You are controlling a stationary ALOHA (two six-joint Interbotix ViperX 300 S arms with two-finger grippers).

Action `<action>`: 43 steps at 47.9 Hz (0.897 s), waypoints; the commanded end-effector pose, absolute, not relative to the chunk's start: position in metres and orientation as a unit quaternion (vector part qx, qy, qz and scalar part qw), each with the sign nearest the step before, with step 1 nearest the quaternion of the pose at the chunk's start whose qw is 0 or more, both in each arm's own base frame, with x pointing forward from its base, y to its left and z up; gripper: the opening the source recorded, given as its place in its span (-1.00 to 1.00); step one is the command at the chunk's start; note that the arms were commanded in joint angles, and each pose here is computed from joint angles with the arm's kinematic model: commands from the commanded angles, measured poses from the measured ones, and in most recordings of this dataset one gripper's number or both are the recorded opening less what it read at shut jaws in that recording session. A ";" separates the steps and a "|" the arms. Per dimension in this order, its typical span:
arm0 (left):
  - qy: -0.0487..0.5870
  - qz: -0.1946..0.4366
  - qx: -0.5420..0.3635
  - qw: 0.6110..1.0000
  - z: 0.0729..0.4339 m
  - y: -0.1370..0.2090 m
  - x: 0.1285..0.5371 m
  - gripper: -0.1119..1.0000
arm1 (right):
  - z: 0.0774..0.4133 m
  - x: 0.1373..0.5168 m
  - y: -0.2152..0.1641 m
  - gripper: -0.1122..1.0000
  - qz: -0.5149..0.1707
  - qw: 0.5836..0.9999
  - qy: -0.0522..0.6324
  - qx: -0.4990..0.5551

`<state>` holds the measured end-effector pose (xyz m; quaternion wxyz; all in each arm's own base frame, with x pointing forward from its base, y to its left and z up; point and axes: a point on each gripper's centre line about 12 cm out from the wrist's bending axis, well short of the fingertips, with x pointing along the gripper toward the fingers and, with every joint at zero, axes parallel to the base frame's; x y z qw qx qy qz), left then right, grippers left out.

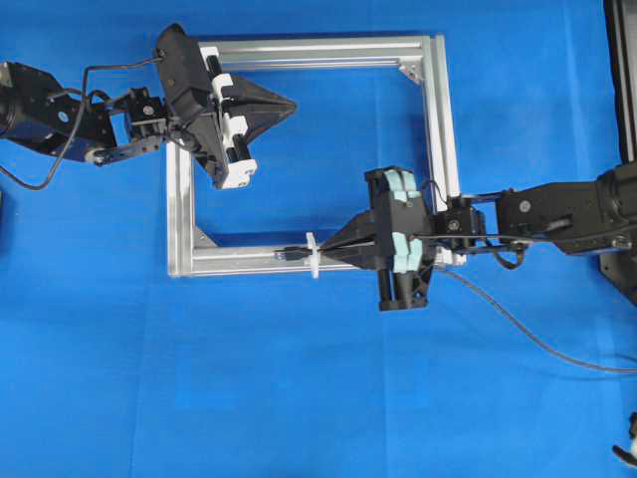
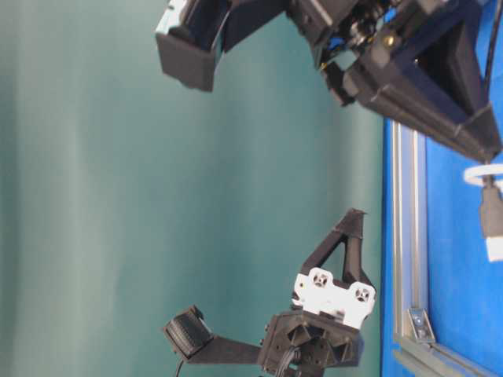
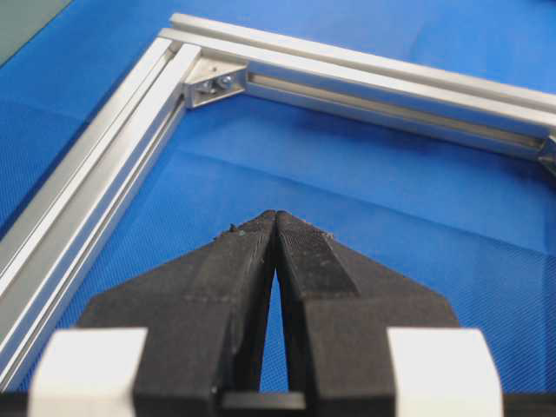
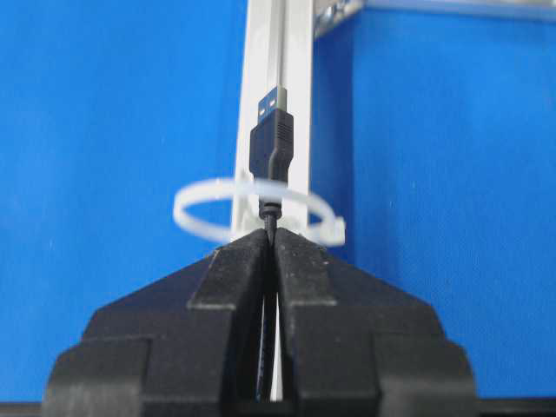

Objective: Insert the wire through the string loop located in the center.
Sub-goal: 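Move the open left gripper toward the plug emerging from the loop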

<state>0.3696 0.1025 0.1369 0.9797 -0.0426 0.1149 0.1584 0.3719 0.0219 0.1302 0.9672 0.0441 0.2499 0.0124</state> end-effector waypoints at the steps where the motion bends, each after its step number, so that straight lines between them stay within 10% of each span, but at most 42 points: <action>1: 0.094 0.156 -0.039 0.983 0.151 0.102 0.372 -0.80 | 0.142 0.381 0.022 -0.83 0.013 0.973 0.228 0.046; 43: 0.103 0.087 -0.043 0.990 0.149 0.047 0.371 -0.80 | 0.141 0.381 0.024 -0.83 0.014 0.972 0.230 0.046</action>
